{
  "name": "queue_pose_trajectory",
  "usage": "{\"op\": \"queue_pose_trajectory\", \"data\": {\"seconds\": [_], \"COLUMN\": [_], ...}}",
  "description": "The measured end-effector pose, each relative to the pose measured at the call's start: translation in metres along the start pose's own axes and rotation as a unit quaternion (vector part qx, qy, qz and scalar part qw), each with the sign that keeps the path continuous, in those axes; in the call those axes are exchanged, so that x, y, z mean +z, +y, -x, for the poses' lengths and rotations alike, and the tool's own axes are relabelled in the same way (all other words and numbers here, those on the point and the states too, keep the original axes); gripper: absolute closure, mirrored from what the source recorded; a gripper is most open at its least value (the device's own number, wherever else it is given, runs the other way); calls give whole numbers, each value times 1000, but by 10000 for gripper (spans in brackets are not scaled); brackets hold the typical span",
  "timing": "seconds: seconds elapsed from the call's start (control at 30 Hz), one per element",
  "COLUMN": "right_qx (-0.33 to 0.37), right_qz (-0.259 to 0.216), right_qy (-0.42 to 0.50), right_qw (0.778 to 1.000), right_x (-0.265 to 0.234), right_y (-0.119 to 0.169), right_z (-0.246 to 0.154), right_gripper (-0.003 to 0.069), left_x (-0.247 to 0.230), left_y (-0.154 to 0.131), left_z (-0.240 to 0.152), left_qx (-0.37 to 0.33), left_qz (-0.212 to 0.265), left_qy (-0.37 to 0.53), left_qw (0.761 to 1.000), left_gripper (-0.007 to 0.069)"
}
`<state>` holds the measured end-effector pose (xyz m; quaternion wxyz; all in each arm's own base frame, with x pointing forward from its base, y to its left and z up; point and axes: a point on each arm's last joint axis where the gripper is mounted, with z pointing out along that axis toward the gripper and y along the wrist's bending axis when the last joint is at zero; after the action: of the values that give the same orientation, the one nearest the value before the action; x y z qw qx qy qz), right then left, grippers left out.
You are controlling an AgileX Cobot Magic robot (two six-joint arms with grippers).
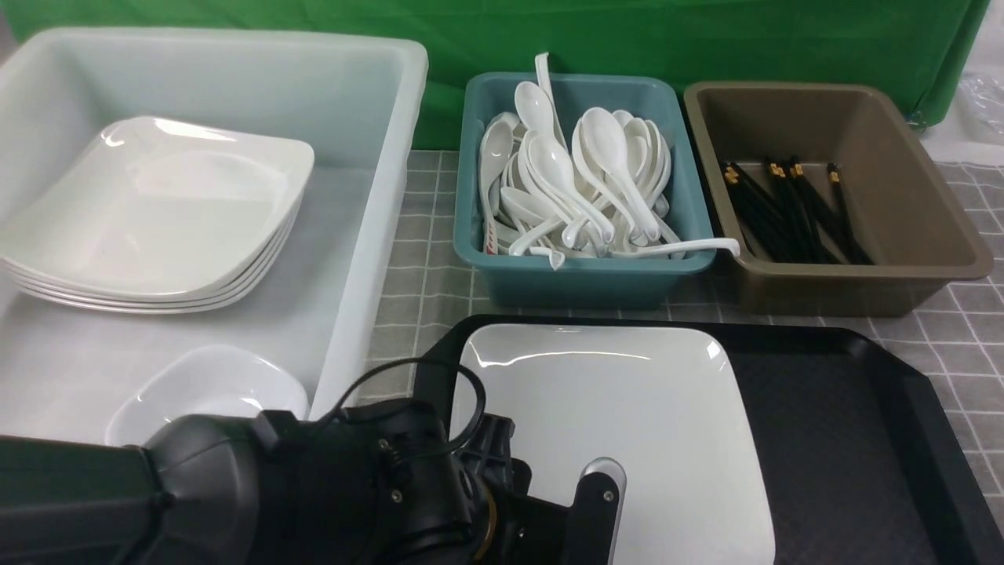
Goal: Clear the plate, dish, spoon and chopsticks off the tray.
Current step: Use the left arm to grab a plate from the dinner plate
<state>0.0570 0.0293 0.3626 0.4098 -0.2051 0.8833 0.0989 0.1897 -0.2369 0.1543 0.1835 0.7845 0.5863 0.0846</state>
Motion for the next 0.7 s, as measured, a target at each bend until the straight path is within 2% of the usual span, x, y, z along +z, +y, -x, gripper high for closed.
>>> {"op": "queue_pose_trajectory", "data": {"seconds": [0.17, 0.3, 0.37, 0.57, 0.7], "right_qx": [-2, -10, -10, -10, -10], "right_qz": [0, 0, 0, 0, -1], "right_qy": [0, 0, 0, 0, -8], "right_qw": [1000, 1000, 1000, 1000, 1000], "right_x": [0, 0, 0, 0, 0], "right_y": [0, 0, 0, 0, 0], "right_z": [0, 0, 0, 0, 1], "right_gripper": [557, 554, 551, 545, 538], "left_x": [1, 1, 2, -15, -52], "left_y": [-1, -3, -2, -10, -21], "left_z": [0, 3, 6, 15, 24], "left_qx": [-11, -36, -47, -40, -28], "left_qz": [-2, -13, -10, -16, -9], "left_qy": [0, -12, -29, -35, -51], "left_qw": [1000, 999, 998, 998, 998], "left_gripper": [204, 369, 410, 428, 506]}}
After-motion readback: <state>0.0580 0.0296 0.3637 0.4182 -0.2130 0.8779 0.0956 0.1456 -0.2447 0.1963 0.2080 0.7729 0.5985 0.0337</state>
